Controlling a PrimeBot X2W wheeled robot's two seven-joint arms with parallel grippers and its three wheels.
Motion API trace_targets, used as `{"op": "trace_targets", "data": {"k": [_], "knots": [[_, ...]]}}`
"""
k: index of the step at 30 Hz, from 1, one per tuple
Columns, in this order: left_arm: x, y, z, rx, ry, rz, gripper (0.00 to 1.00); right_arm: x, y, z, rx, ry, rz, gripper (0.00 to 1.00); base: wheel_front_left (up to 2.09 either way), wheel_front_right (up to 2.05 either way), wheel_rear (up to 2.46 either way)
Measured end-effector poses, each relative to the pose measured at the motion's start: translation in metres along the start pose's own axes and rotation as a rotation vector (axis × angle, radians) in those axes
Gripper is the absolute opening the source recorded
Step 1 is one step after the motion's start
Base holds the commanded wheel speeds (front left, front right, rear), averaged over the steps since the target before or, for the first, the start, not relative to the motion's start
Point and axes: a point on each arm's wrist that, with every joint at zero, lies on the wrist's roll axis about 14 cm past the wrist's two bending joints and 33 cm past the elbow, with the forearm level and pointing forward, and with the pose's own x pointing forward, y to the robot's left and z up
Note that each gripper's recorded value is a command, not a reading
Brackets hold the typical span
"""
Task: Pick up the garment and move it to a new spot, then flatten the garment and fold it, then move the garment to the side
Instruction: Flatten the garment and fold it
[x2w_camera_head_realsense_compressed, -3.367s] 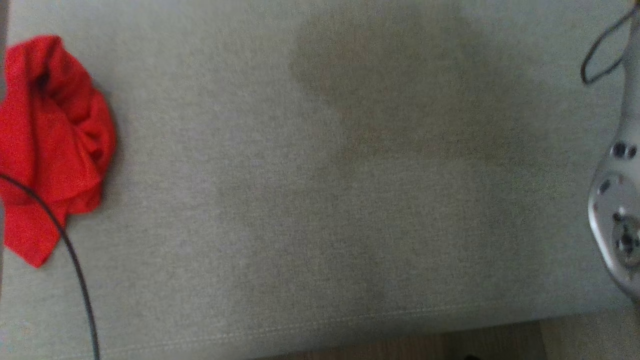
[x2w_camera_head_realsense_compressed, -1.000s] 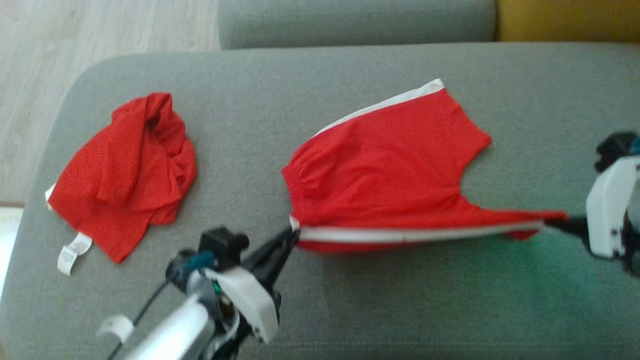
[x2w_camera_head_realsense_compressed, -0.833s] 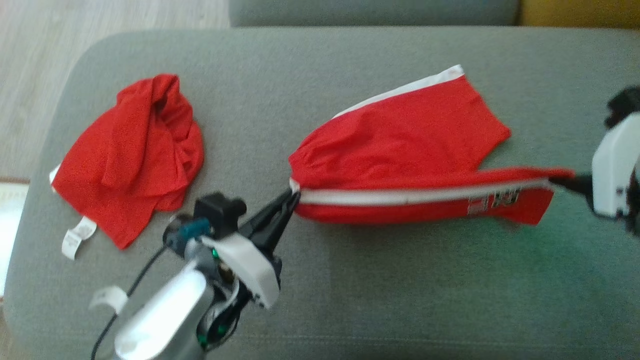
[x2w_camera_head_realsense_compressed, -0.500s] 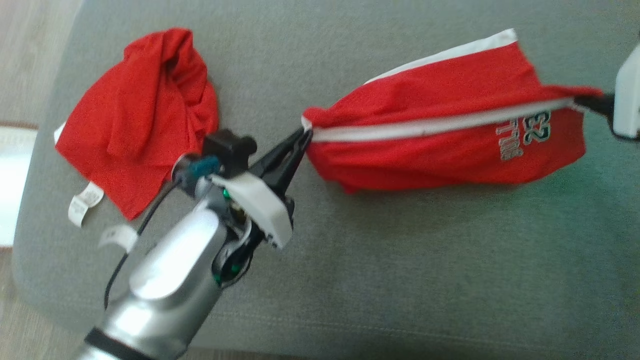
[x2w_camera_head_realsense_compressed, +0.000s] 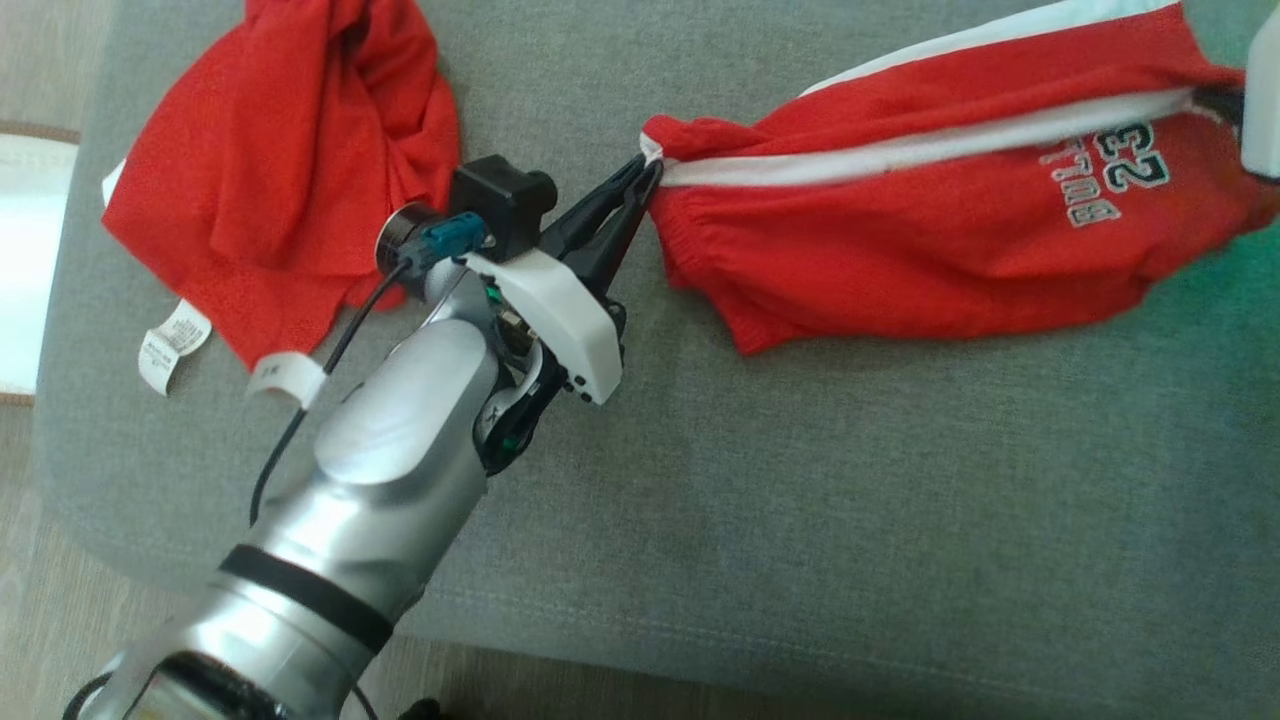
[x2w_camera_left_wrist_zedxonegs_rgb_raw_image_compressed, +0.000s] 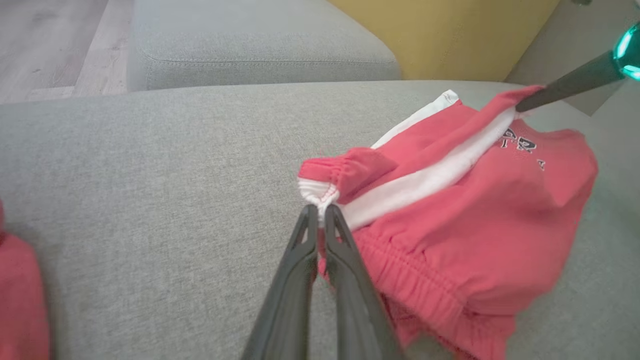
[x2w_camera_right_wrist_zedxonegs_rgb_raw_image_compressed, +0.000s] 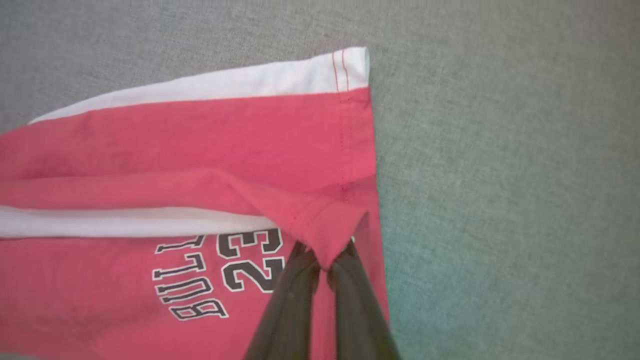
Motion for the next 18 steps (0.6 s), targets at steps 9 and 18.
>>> {"op": "trace_targets", "data": {"k": [9,18], "knots": [[0.010,0.005,-0.007,0.002,0.012,0.002,1.00,0.015,-0.008,0.028,-0.065,-0.125,-0.053,1.00,0.00,0.00,0.00],[0.009,0.008,0.005,0.016,-0.008,0.016,1.00,0.000,-0.028,0.052,-0.032,-0.380,-0.102,1.00,0.00,0.00,0.00]]}}
